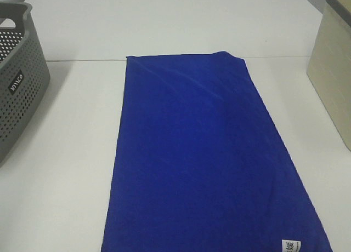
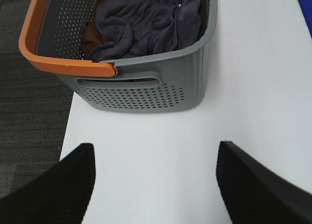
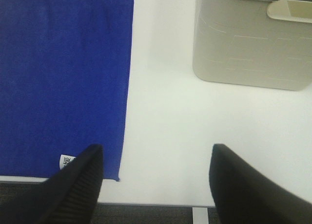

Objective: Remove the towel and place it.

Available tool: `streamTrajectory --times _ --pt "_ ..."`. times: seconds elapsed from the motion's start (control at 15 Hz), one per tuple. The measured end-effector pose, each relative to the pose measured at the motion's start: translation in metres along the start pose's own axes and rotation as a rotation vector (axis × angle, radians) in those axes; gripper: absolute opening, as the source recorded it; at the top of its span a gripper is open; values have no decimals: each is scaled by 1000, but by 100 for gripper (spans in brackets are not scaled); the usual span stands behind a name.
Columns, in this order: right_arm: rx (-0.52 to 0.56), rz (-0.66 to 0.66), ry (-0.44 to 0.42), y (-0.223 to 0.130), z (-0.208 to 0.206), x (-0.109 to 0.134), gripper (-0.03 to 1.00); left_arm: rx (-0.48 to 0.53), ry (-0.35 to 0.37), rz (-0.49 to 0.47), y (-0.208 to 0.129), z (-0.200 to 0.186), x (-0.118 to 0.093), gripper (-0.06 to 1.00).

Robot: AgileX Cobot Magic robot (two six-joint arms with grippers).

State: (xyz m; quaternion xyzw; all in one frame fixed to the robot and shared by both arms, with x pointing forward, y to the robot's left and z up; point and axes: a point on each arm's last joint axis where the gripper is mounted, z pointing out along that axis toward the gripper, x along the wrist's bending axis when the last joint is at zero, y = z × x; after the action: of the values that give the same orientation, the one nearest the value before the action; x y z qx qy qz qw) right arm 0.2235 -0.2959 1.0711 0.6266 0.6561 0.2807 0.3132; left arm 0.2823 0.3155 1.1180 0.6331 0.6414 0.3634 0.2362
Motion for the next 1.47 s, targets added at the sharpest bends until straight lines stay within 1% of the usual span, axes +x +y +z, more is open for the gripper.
streamTrajectory --times 0.13,0.27,0.33,0.4,0.47,0.6,0.73,0.87,1.07,1.47 --pt "-46 -2 -9 -16 0 1 64 -62 0 -19 -24 -8 -2 65" --pt "-64 -3 -13 -20 -1 1 64 -132 0 -37 -47 -15 -3 65" --pt "-64 -3 -12 -20 -1 1 64 -197 -6 -94 -68 -19 -5 65" --pt "-64 -3 -12 -20 -1 1 64 -212 -9 -124 -75 -19 -6 65" --pt "-58 -2 -10 -20 1 1 64 -196 -12 -140 -80 -16 -7 65" --pt "-28 -1 -7 -24 9 2 64 -171 -25 -145 -83 -11 -9 65" --pt "8 1 1 -30 23 2 64 -194 -32 -140 -82 -5 -11 65" --pt "-38 2 0 -27 29 2 64 -199 -43 -129 -82 -3 -12 65" --pt "-41 3 0 -27 32 2 64 -211 -89 -143 -81 -3 -16 65" --pt "-41 3 0 -27 32 2 64 -211 -100 -144 -81 -3 -17 65"
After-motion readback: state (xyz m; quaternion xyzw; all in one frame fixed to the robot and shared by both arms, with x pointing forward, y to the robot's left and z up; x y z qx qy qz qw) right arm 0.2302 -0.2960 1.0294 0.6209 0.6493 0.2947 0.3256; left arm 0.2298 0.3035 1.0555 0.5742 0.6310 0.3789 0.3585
